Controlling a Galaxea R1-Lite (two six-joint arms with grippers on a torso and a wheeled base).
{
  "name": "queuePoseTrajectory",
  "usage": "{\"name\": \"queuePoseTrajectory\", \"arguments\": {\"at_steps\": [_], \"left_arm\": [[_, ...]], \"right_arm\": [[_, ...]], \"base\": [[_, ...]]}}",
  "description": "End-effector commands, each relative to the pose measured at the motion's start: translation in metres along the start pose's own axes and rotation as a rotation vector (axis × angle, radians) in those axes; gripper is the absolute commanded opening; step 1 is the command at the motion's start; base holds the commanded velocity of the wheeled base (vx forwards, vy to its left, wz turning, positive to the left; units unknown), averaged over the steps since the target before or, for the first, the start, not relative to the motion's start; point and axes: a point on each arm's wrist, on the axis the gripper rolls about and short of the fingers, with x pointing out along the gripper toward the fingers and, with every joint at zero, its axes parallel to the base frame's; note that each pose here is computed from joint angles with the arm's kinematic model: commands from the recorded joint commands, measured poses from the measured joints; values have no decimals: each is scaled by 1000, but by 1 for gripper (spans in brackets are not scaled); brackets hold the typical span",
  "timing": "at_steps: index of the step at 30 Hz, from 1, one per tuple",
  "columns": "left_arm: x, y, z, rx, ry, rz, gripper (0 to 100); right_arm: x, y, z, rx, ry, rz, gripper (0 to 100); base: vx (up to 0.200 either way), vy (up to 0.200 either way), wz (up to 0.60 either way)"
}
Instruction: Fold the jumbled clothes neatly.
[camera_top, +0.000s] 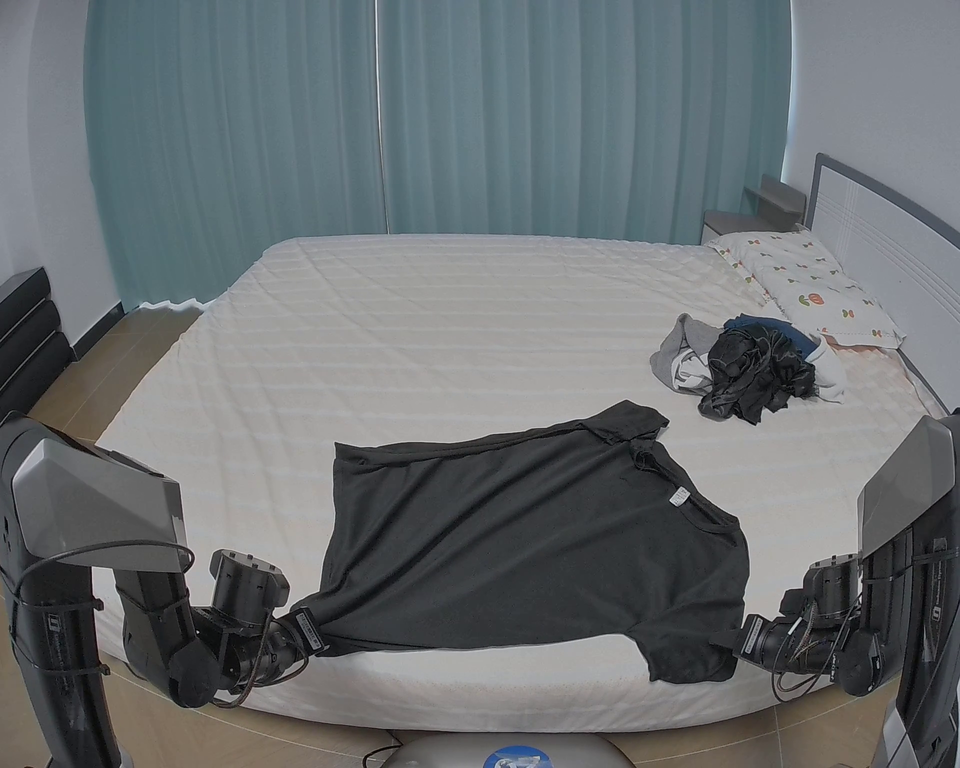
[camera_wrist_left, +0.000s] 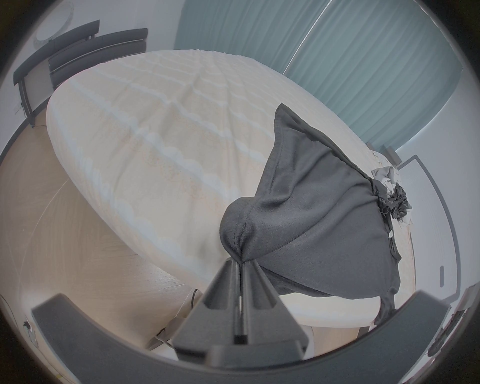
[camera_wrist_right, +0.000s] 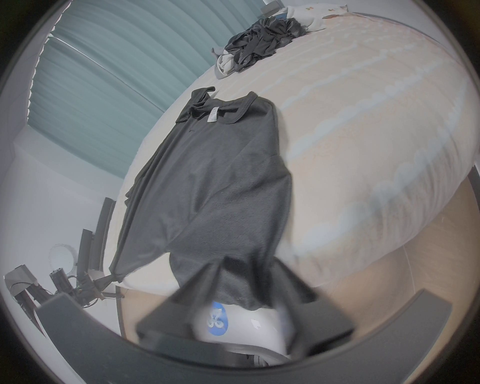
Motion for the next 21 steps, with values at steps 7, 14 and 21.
{"name": "queuePoseTrajectory", "arguments": {"at_steps": [7, 14, 21], "left_arm": [[3, 8, 11, -39, -23, 18, 0], [-1, 10, 14, -20, -35, 22, 0], [-5, 18, 20, 10, -50, 47, 0]], "right_arm": [[-5, -6, -4, -17, 2, -53, 0], [-19, -9, -4, -51, 63, -107, 0], [-24, -2, -20, -122, 199, -124, 0]], "base": [[0, 0, 0], [0, 0, 0], [0, 0, 0]]}}
